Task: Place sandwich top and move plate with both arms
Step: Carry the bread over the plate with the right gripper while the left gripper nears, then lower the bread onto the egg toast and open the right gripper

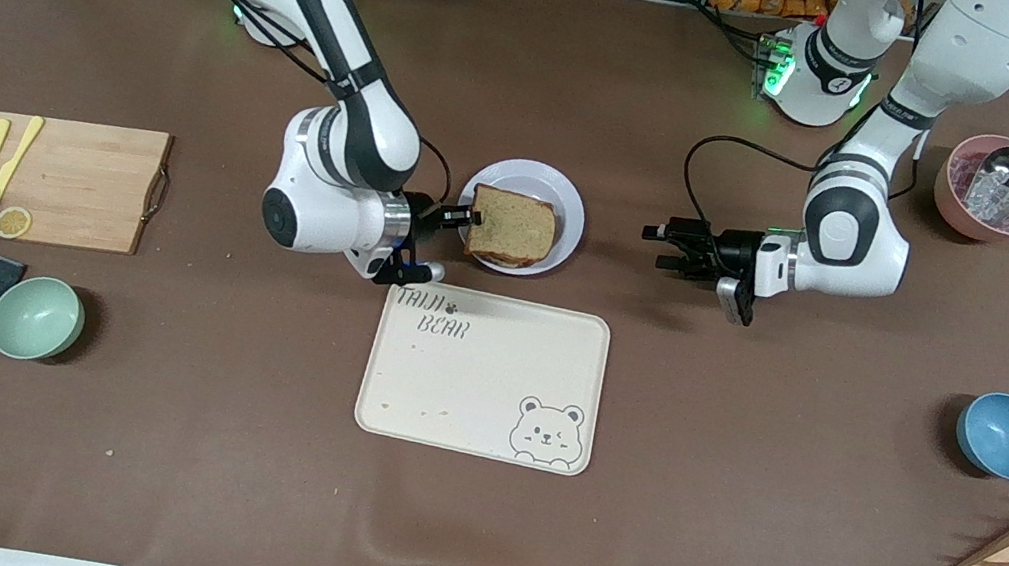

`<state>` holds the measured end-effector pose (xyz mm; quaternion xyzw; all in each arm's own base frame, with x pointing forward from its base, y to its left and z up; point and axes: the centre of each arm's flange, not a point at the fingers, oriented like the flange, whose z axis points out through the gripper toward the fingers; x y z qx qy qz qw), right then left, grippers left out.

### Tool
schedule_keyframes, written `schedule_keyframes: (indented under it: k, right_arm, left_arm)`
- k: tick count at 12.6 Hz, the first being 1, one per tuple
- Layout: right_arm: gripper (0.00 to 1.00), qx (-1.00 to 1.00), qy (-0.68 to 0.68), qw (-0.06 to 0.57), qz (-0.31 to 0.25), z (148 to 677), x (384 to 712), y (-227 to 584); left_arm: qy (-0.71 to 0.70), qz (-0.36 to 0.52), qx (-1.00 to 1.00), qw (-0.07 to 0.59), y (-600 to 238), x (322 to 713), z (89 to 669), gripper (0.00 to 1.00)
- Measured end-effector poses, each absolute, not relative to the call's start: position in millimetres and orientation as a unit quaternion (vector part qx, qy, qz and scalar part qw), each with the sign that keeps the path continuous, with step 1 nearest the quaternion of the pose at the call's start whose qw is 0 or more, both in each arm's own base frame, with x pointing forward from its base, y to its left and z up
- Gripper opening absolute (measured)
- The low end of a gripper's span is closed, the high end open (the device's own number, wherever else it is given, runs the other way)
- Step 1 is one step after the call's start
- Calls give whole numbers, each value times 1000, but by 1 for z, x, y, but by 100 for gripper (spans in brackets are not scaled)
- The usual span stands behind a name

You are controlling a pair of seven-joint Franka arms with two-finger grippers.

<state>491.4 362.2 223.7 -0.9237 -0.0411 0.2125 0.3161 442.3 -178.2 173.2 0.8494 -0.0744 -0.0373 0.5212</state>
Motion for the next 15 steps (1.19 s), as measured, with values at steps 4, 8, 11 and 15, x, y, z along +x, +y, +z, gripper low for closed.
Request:
schedule_keyframes:
  k: [4,8,11,15]
  right_arm:
    - [6,-927,-39,304,217,210,477,364]
    - [32,-928,-2,295,229,210,477,364]
    - [71,-928,34,293,229,224,486,366]
    - [100,-935,38,278,215,254,528,322]
  left_arm:
    - [-59,-37,843,534,-192,434,170,100]
    - [-54,-7,825,562,-214,413,140,100]
    - [-50,-10,821,569,-232,401,131,100]
    - [-57,-12,819,571,-244,393,124,100]
